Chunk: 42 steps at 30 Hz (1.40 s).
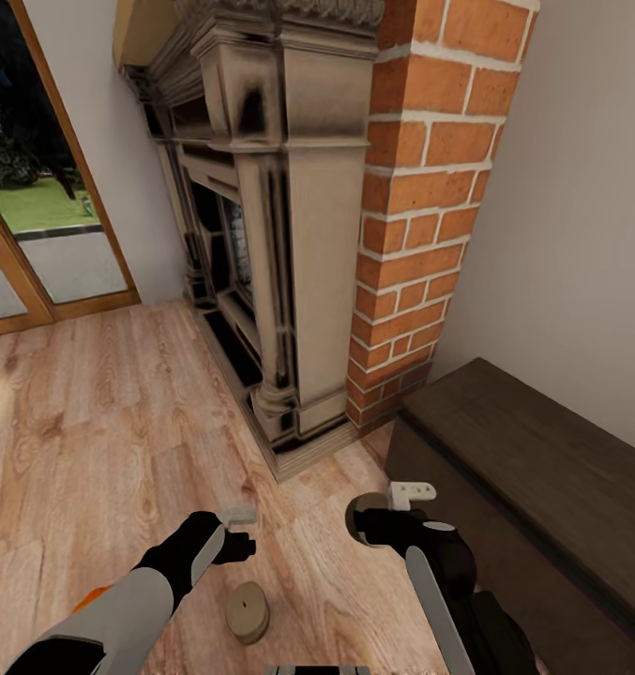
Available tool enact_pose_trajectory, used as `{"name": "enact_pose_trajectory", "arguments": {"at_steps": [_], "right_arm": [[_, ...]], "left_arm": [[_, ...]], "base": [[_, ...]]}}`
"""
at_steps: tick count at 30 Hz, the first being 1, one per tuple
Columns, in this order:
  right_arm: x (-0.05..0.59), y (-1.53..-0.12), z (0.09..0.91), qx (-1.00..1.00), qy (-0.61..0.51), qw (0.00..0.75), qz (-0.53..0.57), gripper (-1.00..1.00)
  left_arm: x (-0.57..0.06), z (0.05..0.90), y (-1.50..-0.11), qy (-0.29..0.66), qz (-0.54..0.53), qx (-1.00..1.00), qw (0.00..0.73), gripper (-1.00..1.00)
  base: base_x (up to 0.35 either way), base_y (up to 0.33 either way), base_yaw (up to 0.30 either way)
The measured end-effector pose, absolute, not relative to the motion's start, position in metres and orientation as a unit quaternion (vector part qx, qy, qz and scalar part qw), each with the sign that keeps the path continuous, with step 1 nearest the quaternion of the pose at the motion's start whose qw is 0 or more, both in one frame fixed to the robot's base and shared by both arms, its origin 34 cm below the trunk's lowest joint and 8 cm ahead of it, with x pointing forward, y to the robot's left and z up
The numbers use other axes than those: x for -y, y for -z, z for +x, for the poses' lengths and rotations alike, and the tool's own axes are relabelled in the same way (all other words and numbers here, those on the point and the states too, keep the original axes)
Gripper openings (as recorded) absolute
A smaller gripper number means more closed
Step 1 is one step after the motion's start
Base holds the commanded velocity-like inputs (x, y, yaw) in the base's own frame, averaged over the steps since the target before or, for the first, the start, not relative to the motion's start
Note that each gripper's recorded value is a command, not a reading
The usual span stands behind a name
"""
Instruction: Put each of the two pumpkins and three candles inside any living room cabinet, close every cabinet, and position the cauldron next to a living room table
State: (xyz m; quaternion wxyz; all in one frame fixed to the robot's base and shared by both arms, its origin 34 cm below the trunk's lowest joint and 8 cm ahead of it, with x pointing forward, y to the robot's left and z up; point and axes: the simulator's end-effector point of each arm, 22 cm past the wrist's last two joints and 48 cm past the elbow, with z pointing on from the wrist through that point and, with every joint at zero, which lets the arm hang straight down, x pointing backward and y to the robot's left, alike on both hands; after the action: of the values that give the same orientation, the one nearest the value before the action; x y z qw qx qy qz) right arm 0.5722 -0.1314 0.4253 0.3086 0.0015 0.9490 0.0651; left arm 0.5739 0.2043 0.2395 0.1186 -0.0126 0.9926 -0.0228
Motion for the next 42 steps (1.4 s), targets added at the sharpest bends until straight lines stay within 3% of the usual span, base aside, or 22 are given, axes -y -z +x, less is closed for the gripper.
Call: {"name": "enact_pose_trajectory", "arguments": {"at_steps": [42], "right_arm": [[0.126,-0.346,0.55,-0.97,-0.07,0.232,0.003,-1.0]], "left_arm": [[-0.196,0.538,-0.164,0.027,0.001,-0.997,0.069,1.0]], "base": [[0.0,0.0,0.0]]}}
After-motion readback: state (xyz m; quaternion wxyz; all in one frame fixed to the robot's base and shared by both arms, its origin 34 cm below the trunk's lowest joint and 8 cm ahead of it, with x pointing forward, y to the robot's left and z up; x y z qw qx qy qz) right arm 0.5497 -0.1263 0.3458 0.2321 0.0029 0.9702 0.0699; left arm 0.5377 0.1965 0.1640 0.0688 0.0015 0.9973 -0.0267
